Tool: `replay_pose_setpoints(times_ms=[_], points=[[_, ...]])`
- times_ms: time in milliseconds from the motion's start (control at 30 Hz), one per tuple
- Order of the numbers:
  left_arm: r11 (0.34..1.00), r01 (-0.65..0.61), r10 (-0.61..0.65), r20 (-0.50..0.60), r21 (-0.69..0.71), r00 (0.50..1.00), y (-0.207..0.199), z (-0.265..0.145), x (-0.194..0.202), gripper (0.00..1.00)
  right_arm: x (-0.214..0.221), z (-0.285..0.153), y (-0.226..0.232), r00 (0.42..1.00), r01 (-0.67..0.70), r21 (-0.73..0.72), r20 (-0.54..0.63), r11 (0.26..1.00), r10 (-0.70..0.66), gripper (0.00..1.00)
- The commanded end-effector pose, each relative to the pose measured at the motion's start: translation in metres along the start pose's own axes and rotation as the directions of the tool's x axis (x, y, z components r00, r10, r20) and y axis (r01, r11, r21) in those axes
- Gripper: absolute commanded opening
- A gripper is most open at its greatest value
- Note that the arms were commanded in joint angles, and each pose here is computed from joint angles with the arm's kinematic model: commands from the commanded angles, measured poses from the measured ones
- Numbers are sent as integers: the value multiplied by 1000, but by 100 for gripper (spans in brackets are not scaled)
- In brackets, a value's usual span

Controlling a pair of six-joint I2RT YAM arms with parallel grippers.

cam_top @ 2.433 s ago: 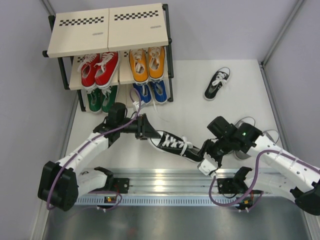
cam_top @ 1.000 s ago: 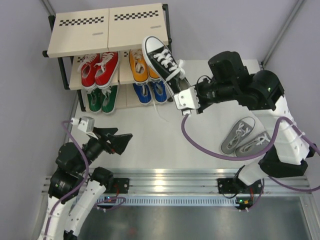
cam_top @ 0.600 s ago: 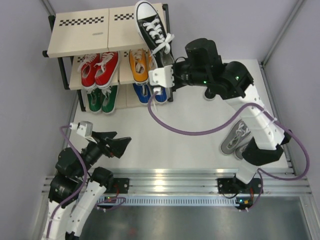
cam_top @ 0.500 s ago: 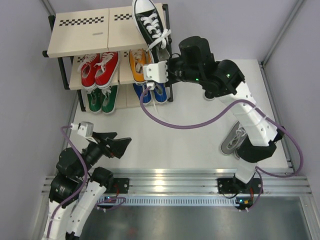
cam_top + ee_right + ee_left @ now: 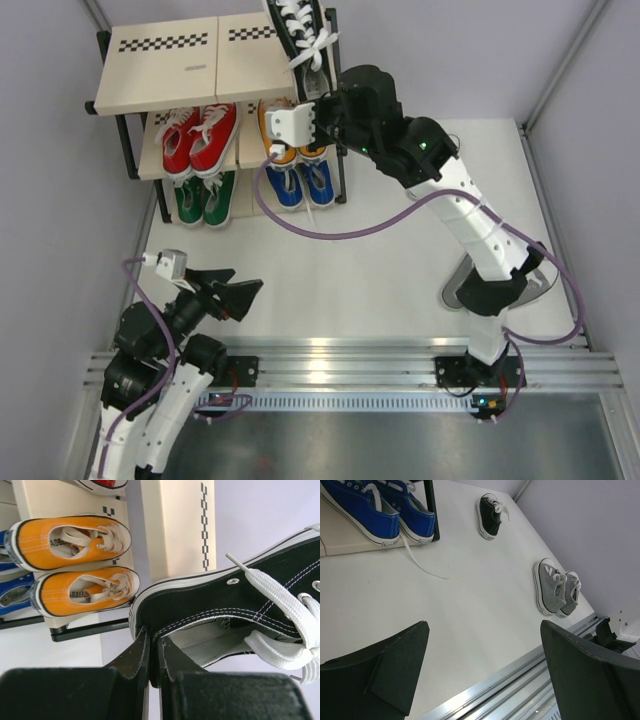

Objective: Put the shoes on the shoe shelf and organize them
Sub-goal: Place the shoe at the shoe shelf.

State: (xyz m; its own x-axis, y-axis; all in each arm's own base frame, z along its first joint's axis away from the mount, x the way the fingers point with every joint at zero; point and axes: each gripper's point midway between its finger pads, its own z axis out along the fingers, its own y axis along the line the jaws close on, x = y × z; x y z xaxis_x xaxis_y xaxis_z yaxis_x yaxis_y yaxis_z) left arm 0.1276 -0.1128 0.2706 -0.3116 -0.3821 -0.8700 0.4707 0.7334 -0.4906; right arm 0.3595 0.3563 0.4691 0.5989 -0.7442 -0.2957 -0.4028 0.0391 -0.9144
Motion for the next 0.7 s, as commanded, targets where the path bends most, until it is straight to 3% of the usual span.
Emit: replay_pose_setpoints(times_ms=[0, 667], points=[[1000, 7, -8, 26, 15, 1000, -3, -3, -3, 98, -20, -24, -74, 999, -2, 275, 46, 961, -11, 0], [999, 31, -32, 20, 18, 999, -3, -2, 0, 98, -3, -7, -74, 999, -33, 279, 38, 960, 23, 11]])
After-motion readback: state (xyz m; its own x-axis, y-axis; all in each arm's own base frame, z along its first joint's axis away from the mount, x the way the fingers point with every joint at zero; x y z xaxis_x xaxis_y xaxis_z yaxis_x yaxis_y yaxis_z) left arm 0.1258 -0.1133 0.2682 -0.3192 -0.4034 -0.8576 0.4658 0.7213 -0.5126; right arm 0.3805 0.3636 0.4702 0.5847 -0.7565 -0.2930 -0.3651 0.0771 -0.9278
